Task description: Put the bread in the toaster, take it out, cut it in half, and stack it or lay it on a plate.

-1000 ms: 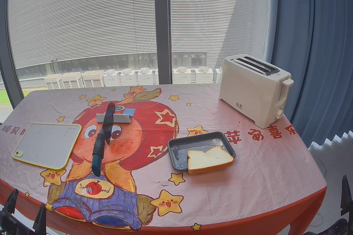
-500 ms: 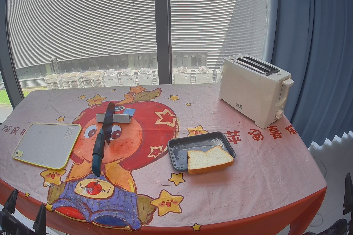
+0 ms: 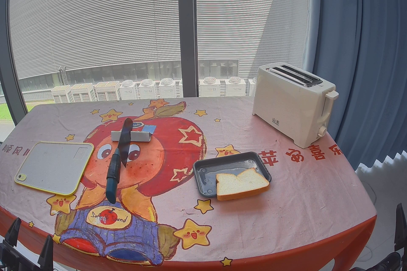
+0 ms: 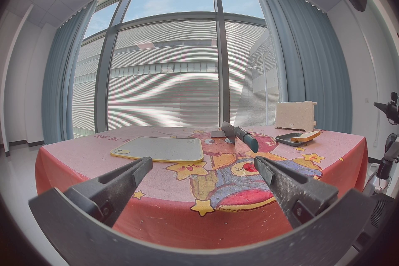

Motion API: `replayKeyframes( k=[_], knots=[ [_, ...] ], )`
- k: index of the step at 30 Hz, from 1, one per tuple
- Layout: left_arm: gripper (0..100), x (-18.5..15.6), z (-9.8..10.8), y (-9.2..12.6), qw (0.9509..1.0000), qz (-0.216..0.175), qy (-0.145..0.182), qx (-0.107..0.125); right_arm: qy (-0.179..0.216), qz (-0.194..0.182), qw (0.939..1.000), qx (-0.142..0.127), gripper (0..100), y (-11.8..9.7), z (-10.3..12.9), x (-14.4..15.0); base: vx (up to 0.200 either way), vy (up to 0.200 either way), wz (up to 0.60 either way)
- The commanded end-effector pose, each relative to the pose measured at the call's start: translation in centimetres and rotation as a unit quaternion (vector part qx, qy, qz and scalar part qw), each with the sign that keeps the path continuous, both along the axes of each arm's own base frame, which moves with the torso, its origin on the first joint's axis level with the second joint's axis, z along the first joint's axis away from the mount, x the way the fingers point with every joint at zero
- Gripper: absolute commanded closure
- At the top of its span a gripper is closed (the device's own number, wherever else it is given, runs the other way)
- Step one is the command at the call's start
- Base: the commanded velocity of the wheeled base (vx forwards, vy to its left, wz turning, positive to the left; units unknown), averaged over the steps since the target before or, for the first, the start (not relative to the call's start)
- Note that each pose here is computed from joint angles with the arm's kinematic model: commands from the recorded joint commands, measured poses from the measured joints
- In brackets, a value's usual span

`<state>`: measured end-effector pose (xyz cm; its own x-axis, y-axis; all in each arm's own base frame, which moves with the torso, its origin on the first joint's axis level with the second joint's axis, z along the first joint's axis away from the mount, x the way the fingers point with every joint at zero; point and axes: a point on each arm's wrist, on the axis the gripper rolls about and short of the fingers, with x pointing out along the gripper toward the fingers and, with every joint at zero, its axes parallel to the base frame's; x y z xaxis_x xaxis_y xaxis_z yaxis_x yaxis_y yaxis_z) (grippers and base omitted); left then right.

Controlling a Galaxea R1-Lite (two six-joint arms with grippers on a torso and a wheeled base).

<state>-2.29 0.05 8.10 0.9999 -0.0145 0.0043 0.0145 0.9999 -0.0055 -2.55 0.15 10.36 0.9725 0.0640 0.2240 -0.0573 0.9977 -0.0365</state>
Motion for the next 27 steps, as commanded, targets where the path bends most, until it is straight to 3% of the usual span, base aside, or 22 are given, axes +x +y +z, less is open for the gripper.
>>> replayKeyframes(
  k=[1,8,16,27],
  knots=[
    [0,0.0,-0.5,0.0,1.0,0.0,0.001,0.0,0.001,0.016,0.9999,0.002,0,0.1,-0.5,0.0,0.0,0.0,0.0],
    [0,0.0,-0.5,0.0,1.0,0.0,0.001,0.0,0.006,0.056,0.9983,0.015,0,0.2,-0.5,0.0,0.0,0.0,0.0],
    [0,0.0,-0.5,0.0,1.0,0.0,0.001,0.0,0.013,0.089,0.9944,0.056,0,0.3,-0.2,-0.2,0.0,0.0,0.0],
    [0,0.0,-0.5,0.0,1.0,0.0,0.001,0.0,0.038,0.094,0.9929,0.062,0,0.3,0.6,0.4,0.0,0.0,0.0]
  ],
)
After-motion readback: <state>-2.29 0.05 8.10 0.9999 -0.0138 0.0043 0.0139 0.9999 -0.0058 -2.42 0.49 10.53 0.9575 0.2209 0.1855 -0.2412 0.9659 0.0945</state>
